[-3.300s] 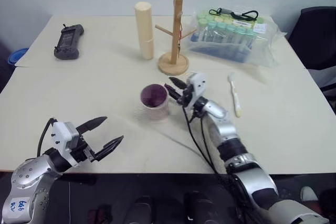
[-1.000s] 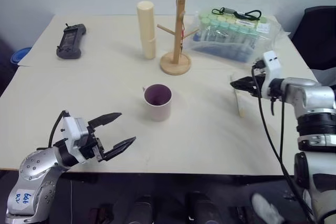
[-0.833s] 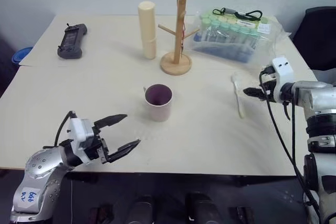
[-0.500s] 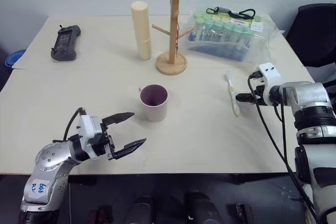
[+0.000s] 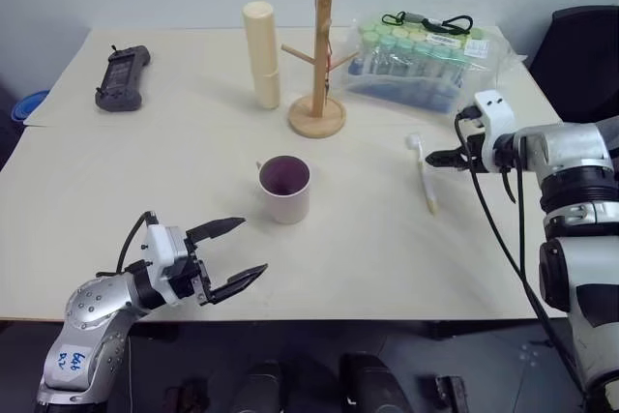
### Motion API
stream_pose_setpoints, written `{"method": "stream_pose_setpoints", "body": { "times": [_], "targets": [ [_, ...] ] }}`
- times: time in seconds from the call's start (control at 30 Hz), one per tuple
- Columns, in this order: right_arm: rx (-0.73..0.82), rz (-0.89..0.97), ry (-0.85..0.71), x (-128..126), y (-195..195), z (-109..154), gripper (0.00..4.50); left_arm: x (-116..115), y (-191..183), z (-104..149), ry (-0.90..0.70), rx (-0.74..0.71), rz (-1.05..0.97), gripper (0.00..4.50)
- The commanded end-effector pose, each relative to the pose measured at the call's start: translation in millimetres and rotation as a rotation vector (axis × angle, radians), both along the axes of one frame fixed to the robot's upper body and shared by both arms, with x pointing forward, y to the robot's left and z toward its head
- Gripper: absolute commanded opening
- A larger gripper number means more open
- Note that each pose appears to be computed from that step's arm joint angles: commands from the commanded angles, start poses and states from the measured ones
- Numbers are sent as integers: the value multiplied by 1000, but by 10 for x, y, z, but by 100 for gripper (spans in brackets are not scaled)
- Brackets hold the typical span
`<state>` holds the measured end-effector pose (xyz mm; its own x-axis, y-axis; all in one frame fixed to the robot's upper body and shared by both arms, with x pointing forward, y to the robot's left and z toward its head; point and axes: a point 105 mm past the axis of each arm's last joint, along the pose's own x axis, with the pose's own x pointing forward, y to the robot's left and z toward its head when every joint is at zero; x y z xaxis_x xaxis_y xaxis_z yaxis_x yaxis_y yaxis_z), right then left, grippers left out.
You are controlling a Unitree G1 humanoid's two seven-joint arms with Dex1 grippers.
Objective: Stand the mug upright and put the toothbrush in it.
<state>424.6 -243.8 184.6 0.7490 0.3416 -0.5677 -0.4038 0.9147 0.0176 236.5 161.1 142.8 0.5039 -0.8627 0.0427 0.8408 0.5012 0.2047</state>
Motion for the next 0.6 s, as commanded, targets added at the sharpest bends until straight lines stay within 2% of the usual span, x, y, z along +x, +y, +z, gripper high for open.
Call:
{"method": "stream_pose_setpoints", "body": {
  "times": [0.03, 0.13, 0.23, 0.6],
  "targets": [
    [-14, 37, 37, -31, 90, -113, 417, -24, -22, 90, -54, 9, -3, 450],
    [-51, 59, 75, -56, 152, -310, 417, -23, -31, 92, -58, 11, -6, 450],
    [-58, 45, 85, -57, 157, -393, 417, -23, -28, 99, -61, 14, -6, 450],
    [-82, 110, 95, -90, 226, -447, 60, -25, -23, 149, -76, 20, -16, 450]
  ]
}}
